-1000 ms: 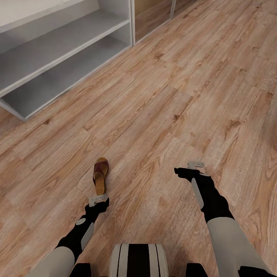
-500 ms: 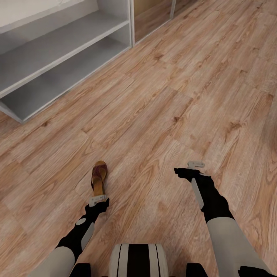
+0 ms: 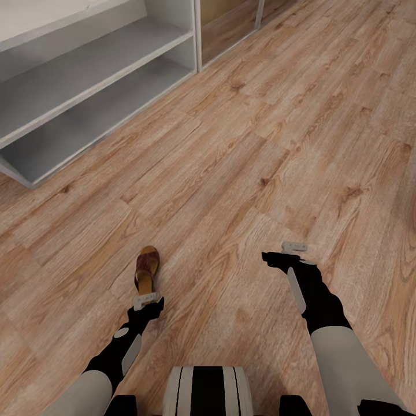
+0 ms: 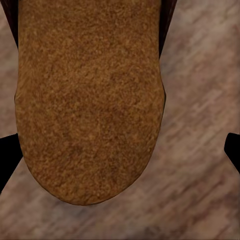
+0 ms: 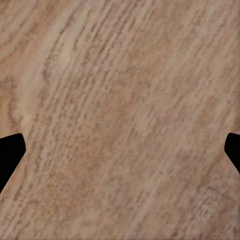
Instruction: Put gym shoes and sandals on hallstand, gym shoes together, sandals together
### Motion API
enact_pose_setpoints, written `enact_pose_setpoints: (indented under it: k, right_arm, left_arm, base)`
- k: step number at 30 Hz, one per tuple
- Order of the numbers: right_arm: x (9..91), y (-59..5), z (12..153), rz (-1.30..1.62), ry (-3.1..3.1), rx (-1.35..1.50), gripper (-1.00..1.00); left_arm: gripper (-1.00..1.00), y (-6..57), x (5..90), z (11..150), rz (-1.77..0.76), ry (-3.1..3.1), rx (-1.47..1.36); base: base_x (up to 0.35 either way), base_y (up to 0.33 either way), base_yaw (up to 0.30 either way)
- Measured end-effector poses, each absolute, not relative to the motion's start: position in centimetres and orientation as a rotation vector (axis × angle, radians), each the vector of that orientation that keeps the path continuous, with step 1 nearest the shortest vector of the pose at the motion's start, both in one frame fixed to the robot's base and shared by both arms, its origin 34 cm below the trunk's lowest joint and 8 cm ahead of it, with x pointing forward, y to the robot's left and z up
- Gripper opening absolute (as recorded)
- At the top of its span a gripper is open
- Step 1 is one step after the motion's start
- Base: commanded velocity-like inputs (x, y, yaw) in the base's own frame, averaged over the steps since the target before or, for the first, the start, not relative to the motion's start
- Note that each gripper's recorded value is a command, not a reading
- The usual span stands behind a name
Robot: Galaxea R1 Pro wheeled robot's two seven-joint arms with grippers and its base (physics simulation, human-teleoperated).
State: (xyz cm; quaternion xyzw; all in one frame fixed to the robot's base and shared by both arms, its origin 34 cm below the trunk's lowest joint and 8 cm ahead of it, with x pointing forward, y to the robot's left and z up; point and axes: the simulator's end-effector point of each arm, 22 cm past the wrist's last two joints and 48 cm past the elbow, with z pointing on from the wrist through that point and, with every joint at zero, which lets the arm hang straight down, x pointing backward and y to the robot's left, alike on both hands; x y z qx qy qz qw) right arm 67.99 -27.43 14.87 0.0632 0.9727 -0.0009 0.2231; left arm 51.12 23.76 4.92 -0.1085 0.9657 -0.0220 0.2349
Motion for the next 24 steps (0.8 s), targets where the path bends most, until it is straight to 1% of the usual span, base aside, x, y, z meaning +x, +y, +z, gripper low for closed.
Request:
enact_pose_setpoints:
  k: [19,20,24]
  right_arm:
    - [67.99,-27.43,14.86,-0.002,2.686,0.174,1.00]
    - [67.99,-27.43,14.86,-0.002,2.686,0.174,1.00]
    - [67.99,-27.43,14.86,-0.002,2.686,0.174,1.00]
  left_arm:
    - [1.00,23.86,51.10,4.91,-0.058,2.650,-0.301]
    - [-1.00,23.86,51.11,4.91,-0.058,2.650,-0.301]
    - [-1.00,23.86,51.12,4.91,-0.059,2.649,-0.305]
  base:
    - [0.001,-0.001,0.000]
    - [0.000,0.000,0.000]
    - [0.000,0.000,0.000]
